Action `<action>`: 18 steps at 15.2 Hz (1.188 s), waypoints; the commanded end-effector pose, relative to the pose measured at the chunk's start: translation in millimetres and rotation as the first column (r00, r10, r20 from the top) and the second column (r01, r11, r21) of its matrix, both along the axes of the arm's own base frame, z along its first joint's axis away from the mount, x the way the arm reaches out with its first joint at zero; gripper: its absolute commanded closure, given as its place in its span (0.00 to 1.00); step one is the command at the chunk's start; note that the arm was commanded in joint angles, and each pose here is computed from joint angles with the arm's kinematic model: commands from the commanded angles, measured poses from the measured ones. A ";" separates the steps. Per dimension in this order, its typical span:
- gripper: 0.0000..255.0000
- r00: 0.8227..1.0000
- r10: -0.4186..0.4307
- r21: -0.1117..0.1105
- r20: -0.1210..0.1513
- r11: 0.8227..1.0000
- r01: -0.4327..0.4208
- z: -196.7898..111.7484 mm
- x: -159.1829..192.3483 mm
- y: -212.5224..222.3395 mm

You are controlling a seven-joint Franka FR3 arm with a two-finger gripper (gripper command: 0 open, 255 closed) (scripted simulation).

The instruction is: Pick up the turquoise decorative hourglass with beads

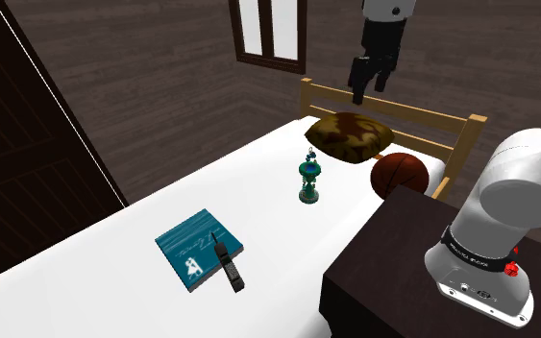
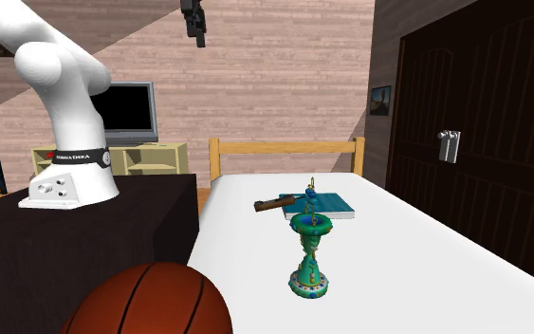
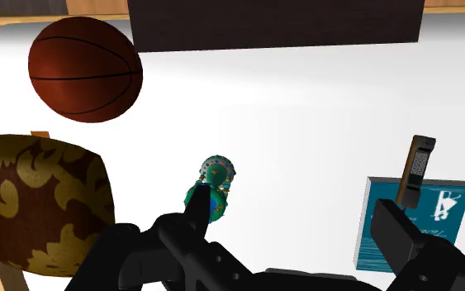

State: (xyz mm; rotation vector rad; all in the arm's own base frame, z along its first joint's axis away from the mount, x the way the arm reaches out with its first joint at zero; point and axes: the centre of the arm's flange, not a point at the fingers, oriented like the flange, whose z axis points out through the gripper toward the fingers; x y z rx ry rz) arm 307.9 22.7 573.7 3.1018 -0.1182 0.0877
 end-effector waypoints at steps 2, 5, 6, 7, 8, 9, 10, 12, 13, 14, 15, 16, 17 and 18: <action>0.00 1.000 -0.013 -0.008 0.007 1.000 0.013 -11.6 5.5 1.4; 0.00 0.998 -0.053 -0.030 0.027 0.998 0.054 -46.3 22.7 4.8; 0.00 0.997 -0.067 -0.037 0.034 0.997 0.068 -57.8 28.6 5.5; 0.00 0.996 -0.080 -0.044 0.041 0.996 0.082 -69.3 34.5 6.2; 0.00 0.995 -0.093 -0.051 0.048 0.994 0.095 -80.8 40.6 6.6; 0.00 0.993 -0.106 -0.058 0.056 0.992 0.109 -92.2 46.7 6.9; 0.00 0.991 -0.119 -0.065 0.063 0.990 0.123 -103.5 52.9 7.0; 0.00 0.986 -0.144 -0.078 0.078 0.986 0.150 -126.1 65.6 6.7; 0.00 0.984 -0.157 -0.084 0.086 0.983 0.164 -137.4 72.0 6.2; 0.00 0.981 -0.169 -0.091 0.093 0.980 0.178 -148.5 78.5 5.7; 0.00 0.978 -0.182 -0.097 0.101 0.977 0.192 -159.7 85.1 4.9; 0.00 0.975 -0.194 -0.103 0.109 0.973 0.205 -170.8 91.7 4.0; 0.00 0.971 -0.206 -0.109 0.117 0.970 0.219 -181.8 98.4 2.9; 0.00 0.968 -0.219 -0.115 0.125 0.966 0.233 -192.8 105.1 1.6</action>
